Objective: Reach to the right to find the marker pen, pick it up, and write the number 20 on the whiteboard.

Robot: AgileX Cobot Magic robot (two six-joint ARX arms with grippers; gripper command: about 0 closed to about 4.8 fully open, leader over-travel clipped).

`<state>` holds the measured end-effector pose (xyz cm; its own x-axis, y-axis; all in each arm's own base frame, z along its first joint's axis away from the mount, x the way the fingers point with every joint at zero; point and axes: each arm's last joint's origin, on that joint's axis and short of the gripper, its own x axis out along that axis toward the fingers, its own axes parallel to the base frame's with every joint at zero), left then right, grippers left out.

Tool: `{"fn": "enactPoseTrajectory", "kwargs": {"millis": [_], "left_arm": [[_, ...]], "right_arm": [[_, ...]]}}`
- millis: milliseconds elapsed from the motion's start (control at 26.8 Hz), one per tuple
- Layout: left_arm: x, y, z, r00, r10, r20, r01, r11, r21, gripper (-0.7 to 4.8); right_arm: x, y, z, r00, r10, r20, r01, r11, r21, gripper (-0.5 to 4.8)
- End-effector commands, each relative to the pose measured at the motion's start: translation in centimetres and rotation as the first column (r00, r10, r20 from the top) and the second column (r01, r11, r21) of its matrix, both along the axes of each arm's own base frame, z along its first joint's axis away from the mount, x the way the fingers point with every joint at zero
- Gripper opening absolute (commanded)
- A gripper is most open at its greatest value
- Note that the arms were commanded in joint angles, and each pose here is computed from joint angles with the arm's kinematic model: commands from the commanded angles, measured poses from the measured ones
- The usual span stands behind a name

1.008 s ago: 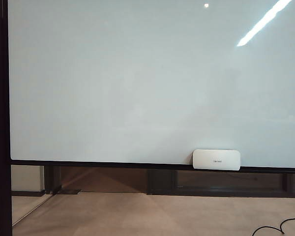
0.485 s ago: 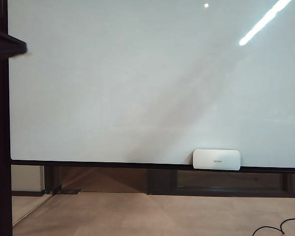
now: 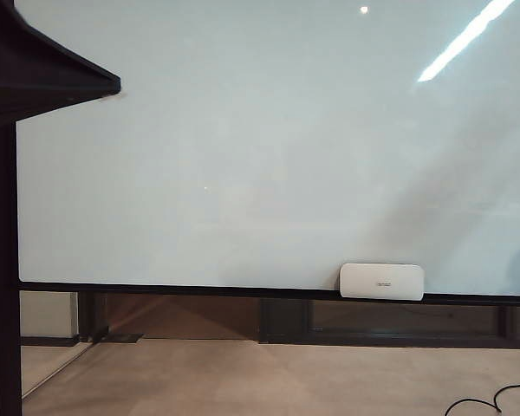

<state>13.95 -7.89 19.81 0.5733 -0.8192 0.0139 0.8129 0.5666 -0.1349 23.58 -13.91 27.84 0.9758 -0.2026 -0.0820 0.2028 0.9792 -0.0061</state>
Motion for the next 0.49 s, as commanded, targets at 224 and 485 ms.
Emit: {"fn": "enactPoseTrajectory", "kwargs": {"millis": [224, 485], "left_arm": [[0.9, -0.5, 1.5, 0.999, -0.051, 0.017, 0.051, 0.999, -0.014, -0.05], [1.0, -0.7, 1.0, 0.995, -0.097, -0.007, 0.097, 0.995, 0.018, -0.05]], "right_arm": [[0.6, -3.1, -3.0, 0.997, 0.044, -0.055, -0.043, 0.999, 0.021, -0.01], [-0.9, -8.1, -4.8, 0.999, 0.012, 0.036, -0.013, 1.000, 0.028, -0.01]]}}
